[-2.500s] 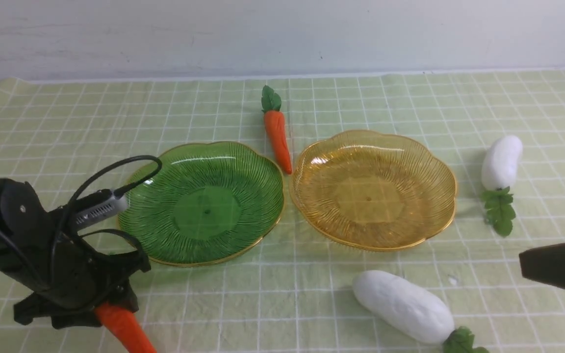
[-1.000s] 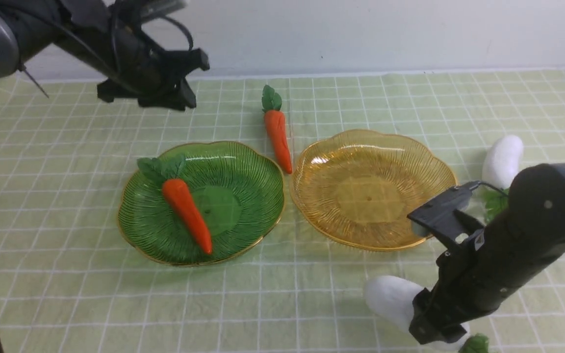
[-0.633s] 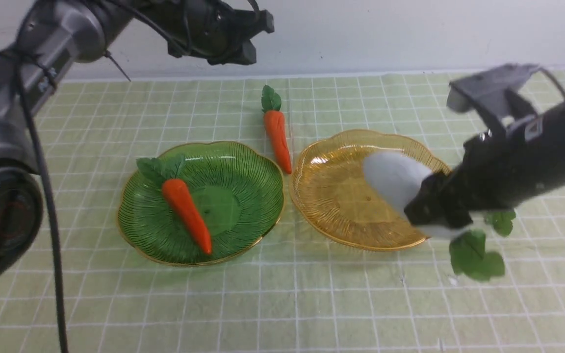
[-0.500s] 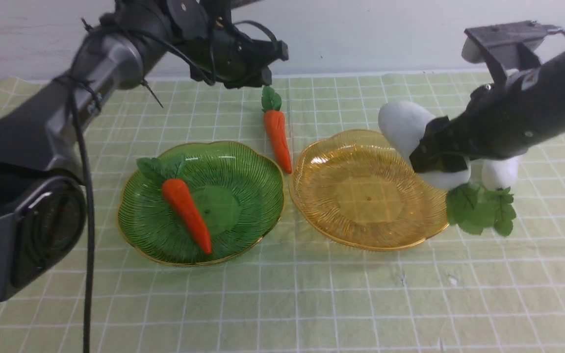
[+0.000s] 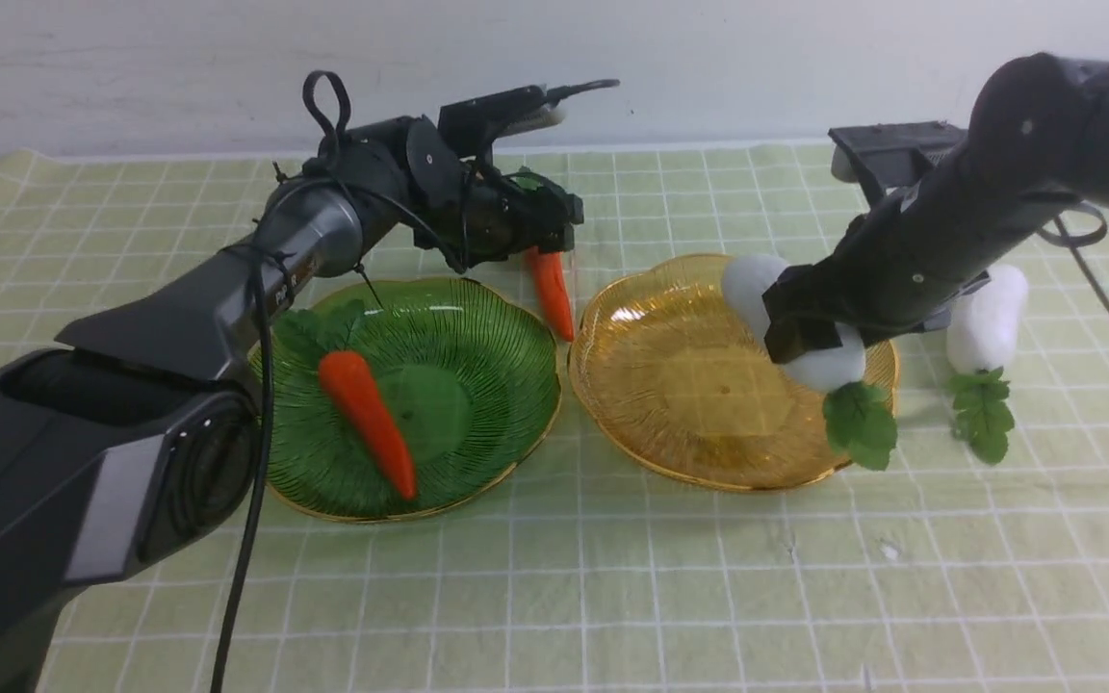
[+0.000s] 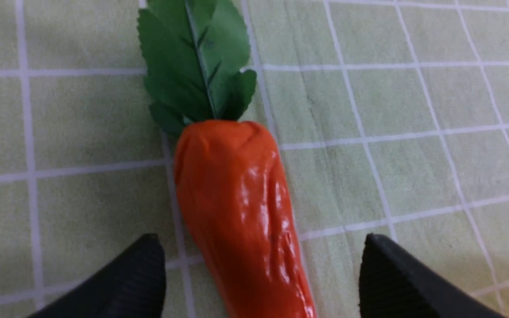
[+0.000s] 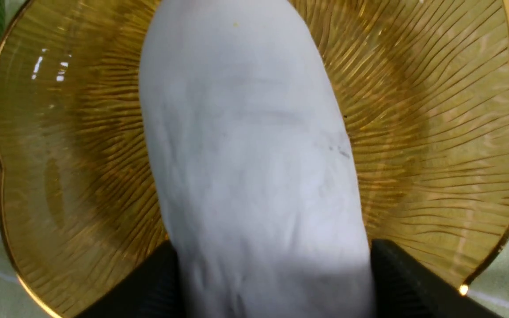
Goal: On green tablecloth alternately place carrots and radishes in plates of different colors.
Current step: 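Place the white radish on the plate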
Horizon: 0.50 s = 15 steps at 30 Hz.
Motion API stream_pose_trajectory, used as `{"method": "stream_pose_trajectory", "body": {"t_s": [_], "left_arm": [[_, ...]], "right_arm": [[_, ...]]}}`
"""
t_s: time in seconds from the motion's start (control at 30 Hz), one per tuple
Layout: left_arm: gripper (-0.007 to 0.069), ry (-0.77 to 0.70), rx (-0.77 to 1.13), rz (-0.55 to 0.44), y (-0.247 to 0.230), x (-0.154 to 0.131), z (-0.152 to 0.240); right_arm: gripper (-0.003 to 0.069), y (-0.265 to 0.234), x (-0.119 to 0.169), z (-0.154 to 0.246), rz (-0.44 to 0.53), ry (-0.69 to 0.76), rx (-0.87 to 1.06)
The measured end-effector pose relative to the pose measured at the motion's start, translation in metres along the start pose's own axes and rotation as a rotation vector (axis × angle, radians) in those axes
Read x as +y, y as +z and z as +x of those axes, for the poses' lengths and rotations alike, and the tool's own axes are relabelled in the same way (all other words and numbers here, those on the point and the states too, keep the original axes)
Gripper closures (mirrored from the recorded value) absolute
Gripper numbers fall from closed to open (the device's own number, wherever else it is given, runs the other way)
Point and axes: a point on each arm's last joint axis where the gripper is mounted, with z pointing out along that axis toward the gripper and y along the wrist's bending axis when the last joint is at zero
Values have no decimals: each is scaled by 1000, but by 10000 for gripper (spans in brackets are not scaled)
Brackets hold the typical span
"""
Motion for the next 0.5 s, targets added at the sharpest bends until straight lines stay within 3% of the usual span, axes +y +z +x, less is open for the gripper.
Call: {"method": "stream_pose_trajectory", "body": {"t_s": [0.27,0.4,0.5], "left_arm": [[94,31,-8,-4,12,3,8],[99,32,-2,-6,14,4,10],[200,32,4,-8,17,5,12]], "right_arm": [[39,0,-1,-4,6,-1,-36],[27,0,-1,-4,7,-1,-39],[28,0,-1,-4,7,0,-42]]}}
